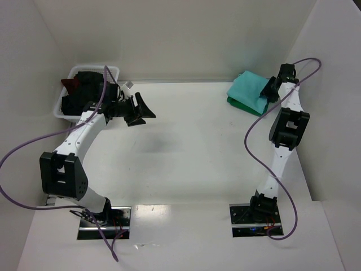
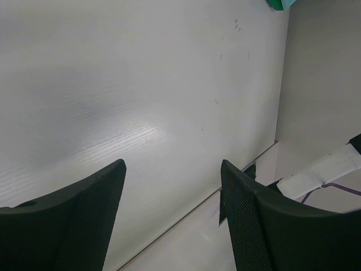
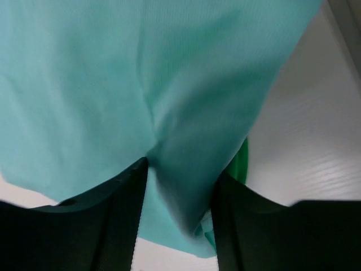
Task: Fold and stack the t-shirts
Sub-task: Put the neatly folded tshirt into the corner of the board with the right arm
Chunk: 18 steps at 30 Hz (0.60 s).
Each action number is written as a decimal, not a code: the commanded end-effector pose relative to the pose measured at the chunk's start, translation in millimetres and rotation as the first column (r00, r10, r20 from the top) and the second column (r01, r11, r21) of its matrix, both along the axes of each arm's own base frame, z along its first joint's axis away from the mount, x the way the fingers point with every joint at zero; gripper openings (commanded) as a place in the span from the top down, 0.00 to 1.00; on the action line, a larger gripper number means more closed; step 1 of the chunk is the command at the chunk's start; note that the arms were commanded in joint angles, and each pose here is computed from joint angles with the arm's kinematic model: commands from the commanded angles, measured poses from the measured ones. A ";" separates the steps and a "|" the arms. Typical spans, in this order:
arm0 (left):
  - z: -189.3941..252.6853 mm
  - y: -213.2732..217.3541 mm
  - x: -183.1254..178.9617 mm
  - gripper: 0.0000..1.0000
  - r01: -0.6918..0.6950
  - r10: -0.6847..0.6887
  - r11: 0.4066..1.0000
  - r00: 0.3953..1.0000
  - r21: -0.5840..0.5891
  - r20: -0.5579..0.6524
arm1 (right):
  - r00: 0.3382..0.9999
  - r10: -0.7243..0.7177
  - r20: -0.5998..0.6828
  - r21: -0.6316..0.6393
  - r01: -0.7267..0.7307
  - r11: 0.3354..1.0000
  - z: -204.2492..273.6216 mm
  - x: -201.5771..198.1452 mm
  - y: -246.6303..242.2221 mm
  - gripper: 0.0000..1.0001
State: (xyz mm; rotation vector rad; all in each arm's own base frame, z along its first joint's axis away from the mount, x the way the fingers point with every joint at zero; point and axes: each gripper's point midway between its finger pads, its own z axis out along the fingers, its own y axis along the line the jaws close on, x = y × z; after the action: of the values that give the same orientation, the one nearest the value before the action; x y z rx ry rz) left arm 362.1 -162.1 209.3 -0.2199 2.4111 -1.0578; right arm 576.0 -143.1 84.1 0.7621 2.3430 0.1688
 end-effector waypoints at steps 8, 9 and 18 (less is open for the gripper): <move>29.2 4.1 20.8 0.24 -0.008 0.006 1.000 0.995 0.023 0.104 | 0.977 0.007 0.214 -0.262 0.050 0.964 140.9 -0.6 8.8 0.00; 31.9 7.2 22.0 0.24 -0.009 0.003 0.999 0.993 0.049 0.120 | 0.976 0.005 0.218 -0.280 0.057 0.958 149.6 -3.4 14.9 0.00; 98.0 84.8 46.3 0.18 -0.377 0.234 0.868 0.885 0.323 0.403 | 0.907 0.142 0.397 -0.204 -0.064 0.977 230.1 -42.8 106.6 0.00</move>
State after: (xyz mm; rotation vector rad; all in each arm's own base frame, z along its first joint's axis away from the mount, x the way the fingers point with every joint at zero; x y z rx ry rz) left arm 408.3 -117.2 261.3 -0.2117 2.2550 -0.6513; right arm 544.3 -41.0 288.4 0.4439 2.0369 0.0228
